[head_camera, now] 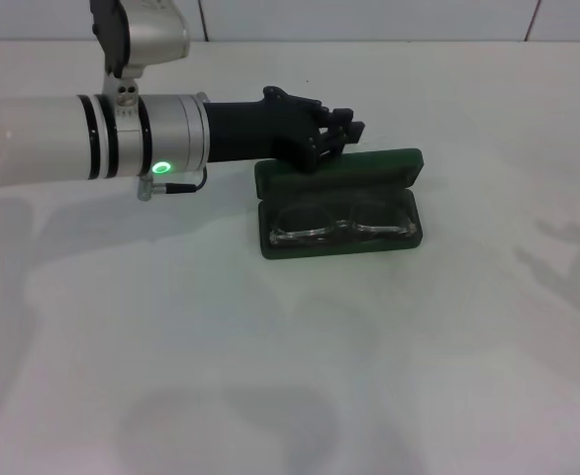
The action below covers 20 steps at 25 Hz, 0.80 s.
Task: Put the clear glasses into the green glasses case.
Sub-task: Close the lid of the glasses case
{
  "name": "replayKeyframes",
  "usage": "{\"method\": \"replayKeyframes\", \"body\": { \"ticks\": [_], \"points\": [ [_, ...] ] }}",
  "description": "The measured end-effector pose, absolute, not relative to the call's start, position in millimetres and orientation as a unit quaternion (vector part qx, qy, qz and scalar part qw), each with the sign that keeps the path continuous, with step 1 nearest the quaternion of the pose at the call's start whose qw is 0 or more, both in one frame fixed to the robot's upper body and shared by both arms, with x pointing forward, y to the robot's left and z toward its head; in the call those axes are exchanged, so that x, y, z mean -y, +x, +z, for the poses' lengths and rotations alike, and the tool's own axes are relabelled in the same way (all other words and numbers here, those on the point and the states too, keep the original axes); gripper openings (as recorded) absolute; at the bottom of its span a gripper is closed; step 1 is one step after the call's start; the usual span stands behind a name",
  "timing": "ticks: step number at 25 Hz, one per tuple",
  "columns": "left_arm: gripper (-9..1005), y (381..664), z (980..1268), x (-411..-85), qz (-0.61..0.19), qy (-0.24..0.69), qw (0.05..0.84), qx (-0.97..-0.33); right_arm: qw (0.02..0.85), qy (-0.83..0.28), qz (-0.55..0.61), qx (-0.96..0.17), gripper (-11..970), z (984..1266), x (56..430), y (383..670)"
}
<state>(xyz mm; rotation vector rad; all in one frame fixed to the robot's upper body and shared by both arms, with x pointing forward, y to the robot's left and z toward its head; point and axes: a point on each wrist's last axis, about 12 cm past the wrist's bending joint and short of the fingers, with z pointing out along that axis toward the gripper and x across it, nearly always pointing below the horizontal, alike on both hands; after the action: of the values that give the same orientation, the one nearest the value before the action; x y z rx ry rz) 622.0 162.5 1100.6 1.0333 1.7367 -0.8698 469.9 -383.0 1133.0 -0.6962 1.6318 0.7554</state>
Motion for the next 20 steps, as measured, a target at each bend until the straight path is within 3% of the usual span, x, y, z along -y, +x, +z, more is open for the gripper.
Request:
{"method": "replayKeyframes", "body": {
  "ticks": [12, 20],
  "points": [
    [144, 622, 1091, -162, -0.333, 0.412, 0.454, -0.716, 0.568, -0.293, 0.329, -0.696, 471, 1130, 381, 470],
    [146, 623, 1087, -159, -0.319, 0.410, 0.449, -0.727, 0.567, -0.288, 0.330, -0.697, 471, 1128, 381, 471]
  ]
}}
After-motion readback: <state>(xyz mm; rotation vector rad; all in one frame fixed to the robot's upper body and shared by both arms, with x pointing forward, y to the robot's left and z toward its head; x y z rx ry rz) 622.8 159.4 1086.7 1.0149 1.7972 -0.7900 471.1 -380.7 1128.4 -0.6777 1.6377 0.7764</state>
